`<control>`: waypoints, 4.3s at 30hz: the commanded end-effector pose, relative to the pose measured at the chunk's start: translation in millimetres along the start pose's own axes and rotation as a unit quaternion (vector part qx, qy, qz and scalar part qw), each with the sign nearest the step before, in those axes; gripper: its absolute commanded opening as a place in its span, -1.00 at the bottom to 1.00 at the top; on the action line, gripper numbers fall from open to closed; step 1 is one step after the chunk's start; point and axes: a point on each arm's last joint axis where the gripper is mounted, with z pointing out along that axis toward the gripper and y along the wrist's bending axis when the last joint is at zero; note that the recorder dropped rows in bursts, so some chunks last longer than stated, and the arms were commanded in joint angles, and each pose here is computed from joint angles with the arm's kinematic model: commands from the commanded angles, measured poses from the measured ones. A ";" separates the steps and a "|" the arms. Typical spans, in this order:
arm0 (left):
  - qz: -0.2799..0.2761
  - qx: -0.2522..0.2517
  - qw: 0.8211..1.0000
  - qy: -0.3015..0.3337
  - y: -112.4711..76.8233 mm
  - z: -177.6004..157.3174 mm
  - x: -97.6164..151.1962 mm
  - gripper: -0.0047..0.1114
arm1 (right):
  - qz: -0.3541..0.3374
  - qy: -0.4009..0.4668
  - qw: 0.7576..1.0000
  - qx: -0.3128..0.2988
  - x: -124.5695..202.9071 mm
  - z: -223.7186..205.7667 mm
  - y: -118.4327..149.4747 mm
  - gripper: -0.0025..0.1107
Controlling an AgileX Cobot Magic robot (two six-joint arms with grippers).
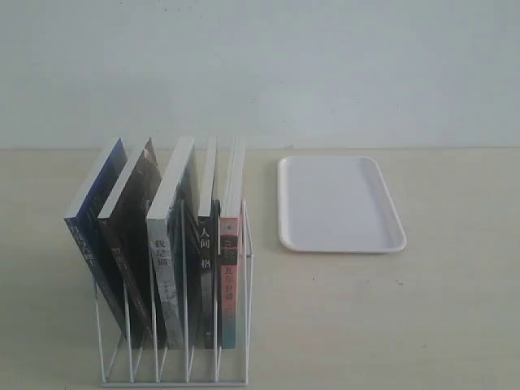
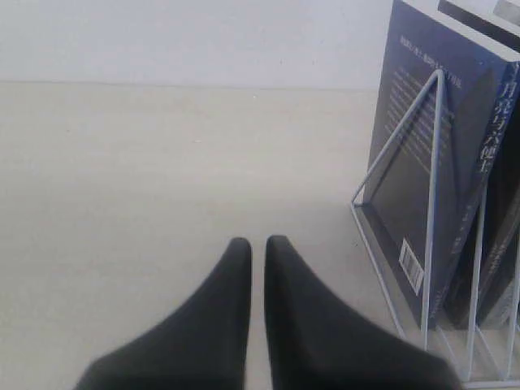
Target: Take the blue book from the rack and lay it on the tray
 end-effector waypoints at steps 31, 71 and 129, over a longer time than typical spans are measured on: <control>-0.003 -0.002 1.000 -0.001 0.4 0.1 0.8 -0.82 | -0.048 -0.134 0.990 -0.011 -23.8 -3.6 3.3 -0.96; -0.003 -0.002 1.000 -0.001 0.4 0.1 0.8 -0.82 | -0.010 0.313 0.939 -0.144 -155.8 27.3 68.8 -0.96; -0.003 -0.002 1.000 -0.002 0.4 0.1 0.6 -0.82 | -0.162 0.246 0.953 -0.070 -159.2 156.5 275.2 -0.63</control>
